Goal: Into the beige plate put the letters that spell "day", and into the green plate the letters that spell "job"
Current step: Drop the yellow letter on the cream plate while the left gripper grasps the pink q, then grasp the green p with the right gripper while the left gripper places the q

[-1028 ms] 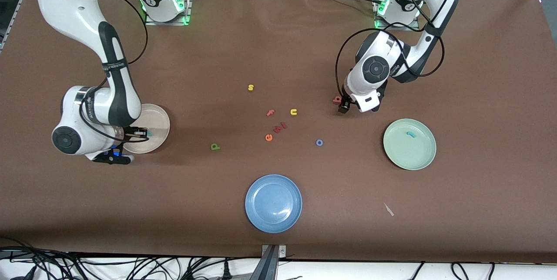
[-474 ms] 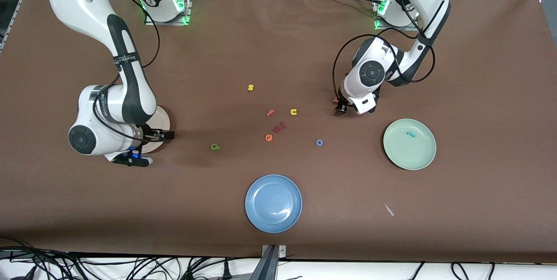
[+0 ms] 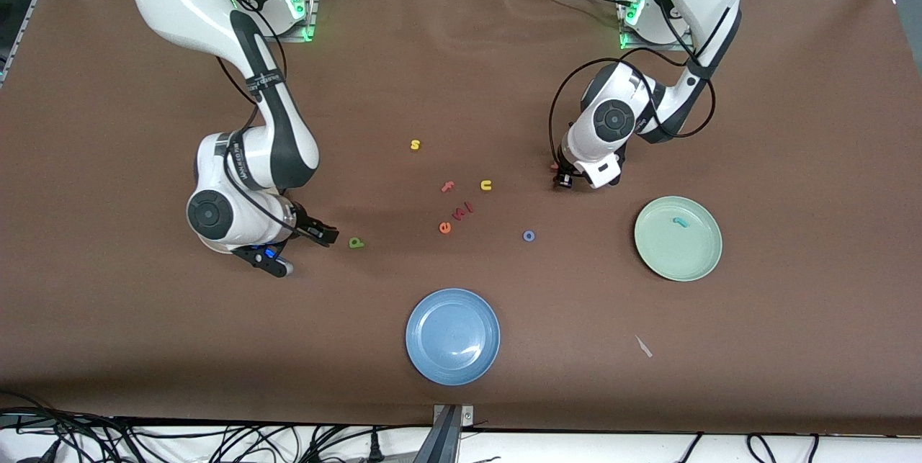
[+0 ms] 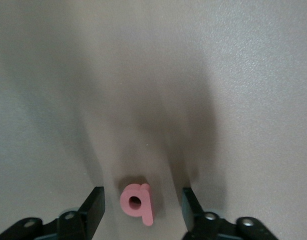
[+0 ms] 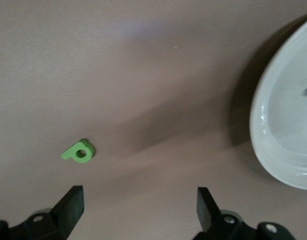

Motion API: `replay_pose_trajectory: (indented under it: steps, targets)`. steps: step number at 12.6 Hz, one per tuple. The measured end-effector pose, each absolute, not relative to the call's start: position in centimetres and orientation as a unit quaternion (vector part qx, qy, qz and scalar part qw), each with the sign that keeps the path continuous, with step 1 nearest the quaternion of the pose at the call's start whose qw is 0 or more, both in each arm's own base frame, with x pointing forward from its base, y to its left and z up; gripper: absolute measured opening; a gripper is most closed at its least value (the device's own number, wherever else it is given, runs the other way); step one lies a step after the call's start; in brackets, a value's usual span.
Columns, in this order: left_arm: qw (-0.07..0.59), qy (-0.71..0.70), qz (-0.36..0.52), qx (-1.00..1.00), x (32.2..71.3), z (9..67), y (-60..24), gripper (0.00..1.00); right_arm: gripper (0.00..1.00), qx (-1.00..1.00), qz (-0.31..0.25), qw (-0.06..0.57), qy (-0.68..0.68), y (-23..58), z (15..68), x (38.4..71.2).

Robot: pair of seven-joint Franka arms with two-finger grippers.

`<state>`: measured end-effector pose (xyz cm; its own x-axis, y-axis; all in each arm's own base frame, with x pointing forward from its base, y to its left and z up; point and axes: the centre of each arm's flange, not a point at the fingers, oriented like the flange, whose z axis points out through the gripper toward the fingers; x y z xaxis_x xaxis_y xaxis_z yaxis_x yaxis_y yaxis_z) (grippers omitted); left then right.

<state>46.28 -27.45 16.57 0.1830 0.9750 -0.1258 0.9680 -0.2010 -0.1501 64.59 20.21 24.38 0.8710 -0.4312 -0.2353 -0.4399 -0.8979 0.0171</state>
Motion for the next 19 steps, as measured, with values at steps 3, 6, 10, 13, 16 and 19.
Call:
replay_pose_trajectory:
  steps: [3,6,10,13,16,19]
  targets:
    - [0.01,-0.634,0.093,-0.768,46.4,16.7,-27.5,0.51,1.0,-0.966,0.109,0.02,0.234,19.0,25.1,65.4]
    - [0.01,-0.634,0.092,-0.767,46.4,16.8,-27.5,0.29,0.99,-0.952,0.109,0.015,0.285,19.3,25.1,65.4]
    - [0.006,-0.636,0.09,-0.767,46.8,17.2,-27.4,0.29,1.0,-0.883,0.076,0.014,0.464,22.8,24.9,65.2]
    - [0.029,-0.609,0.091,-0.788,47.4,19.7,-27.1,0.29,1.0,-0.821,0.058,0.016,0.568,24.9,23.5,65.0]
    - [0.057,-0.566,0.104,-0.816,50.2,23.9,-24.9,0.29,1.0,-0.786,0.063,0.023,0.615,26.5,22.1,64.5]
    - [0.048,-0.529,0.109,-0.84,53.8,26.6,-20.8,0.29,1.0,-0.783,0.055,0.024,0.619,28.6,20.2,63.7]
